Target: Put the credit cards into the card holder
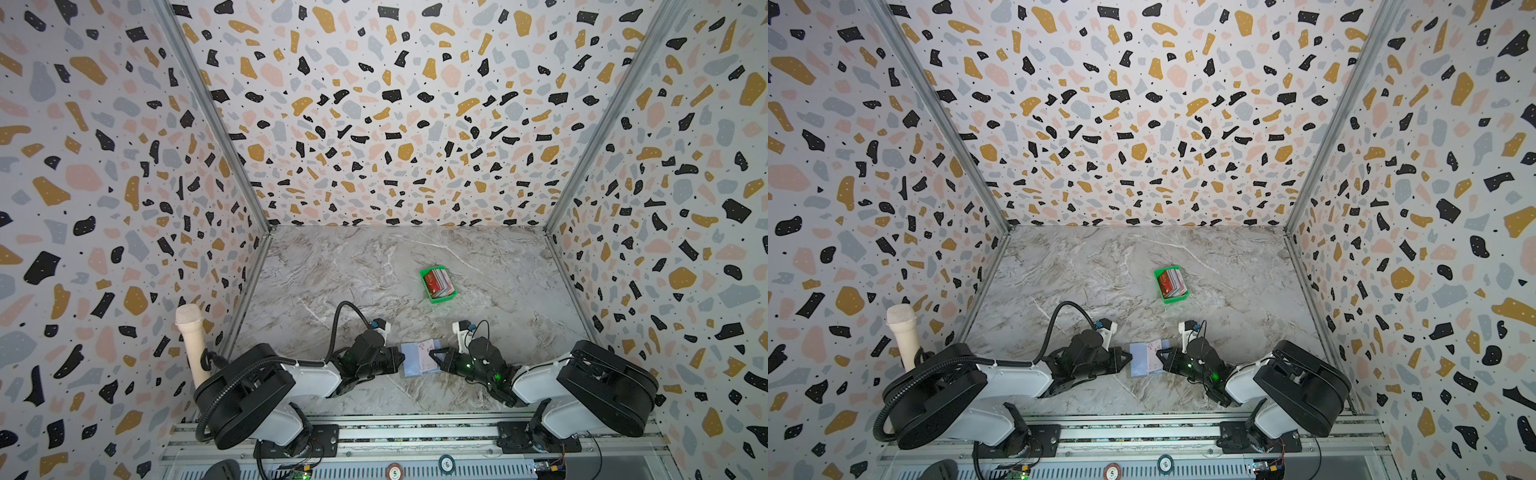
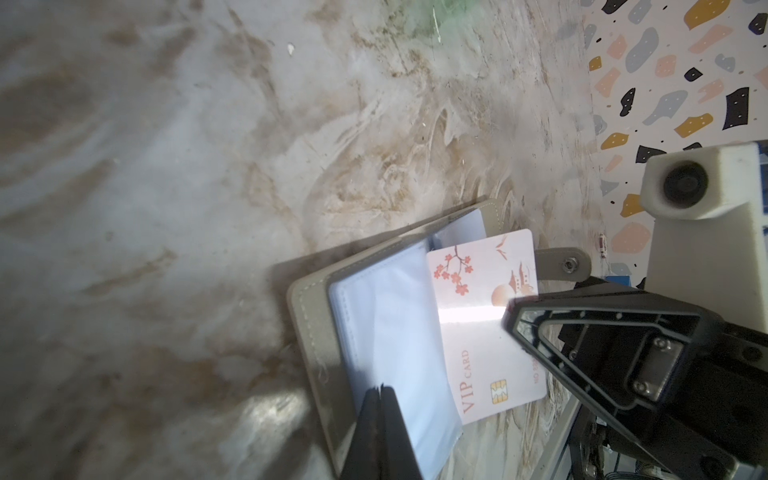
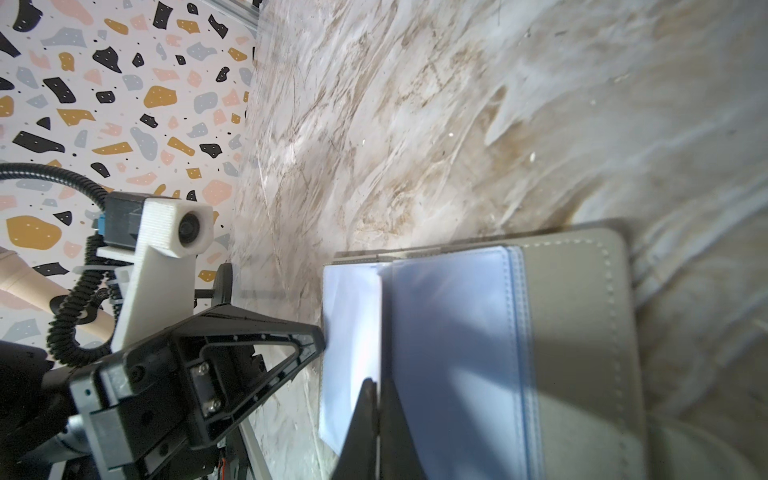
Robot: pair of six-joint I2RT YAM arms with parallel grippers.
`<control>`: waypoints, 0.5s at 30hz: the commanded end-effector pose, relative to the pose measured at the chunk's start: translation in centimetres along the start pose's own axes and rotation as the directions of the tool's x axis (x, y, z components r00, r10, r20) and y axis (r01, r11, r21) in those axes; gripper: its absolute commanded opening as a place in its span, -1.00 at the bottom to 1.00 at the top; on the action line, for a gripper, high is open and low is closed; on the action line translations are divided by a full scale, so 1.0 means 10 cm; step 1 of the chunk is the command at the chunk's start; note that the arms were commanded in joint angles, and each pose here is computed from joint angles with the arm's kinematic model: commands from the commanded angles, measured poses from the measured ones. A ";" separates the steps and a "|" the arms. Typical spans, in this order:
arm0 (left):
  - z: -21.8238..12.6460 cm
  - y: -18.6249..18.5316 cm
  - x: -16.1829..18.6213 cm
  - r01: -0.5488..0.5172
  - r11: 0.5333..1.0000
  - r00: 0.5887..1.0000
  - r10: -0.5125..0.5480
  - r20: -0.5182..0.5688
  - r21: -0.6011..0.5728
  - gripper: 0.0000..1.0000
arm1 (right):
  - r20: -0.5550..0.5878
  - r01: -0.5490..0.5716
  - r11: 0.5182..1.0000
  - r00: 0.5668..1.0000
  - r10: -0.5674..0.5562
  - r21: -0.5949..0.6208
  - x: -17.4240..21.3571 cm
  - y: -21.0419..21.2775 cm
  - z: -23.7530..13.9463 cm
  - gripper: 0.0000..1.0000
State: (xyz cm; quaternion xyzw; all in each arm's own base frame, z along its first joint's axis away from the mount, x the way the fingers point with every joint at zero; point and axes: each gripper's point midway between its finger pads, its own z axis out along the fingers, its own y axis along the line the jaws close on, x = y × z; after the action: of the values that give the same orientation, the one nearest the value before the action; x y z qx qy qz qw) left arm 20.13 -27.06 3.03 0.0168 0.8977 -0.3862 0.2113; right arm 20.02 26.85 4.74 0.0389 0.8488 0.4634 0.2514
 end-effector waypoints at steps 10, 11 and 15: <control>0.02 0.08 0.12 0.007 1.000 0.999 -0.008 -0.040 -0.011 -1.00 | -0.068 0.011 1.000 0.998 -0.012 -0.016 0.10 -0.03 0.02 -1.00; 0.02 0.08 0.13 0.008 1.000 0.999 -0.008 -0.041 -0.011 -1.00 | -0.072 0.009 1.000 0.997 -0.010 -0.013 0.10 -0.04 0.03 -1.00; 0.02 0.07 0.13 0.009 1.000 0.999 -0.010 -0.044 -0.007 -1.00 | -0.101 0.015 1.000 0.995 -0.015 -0.010 0.13 -0.04 0.09 -1.00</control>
State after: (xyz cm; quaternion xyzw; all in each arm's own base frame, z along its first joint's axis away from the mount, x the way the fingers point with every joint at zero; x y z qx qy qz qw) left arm 20.14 -27.21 3.09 0.0157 0.8962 -0.3904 0.2103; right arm 19.83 27.24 4.23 0.0267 0.8499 0.4733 0.2303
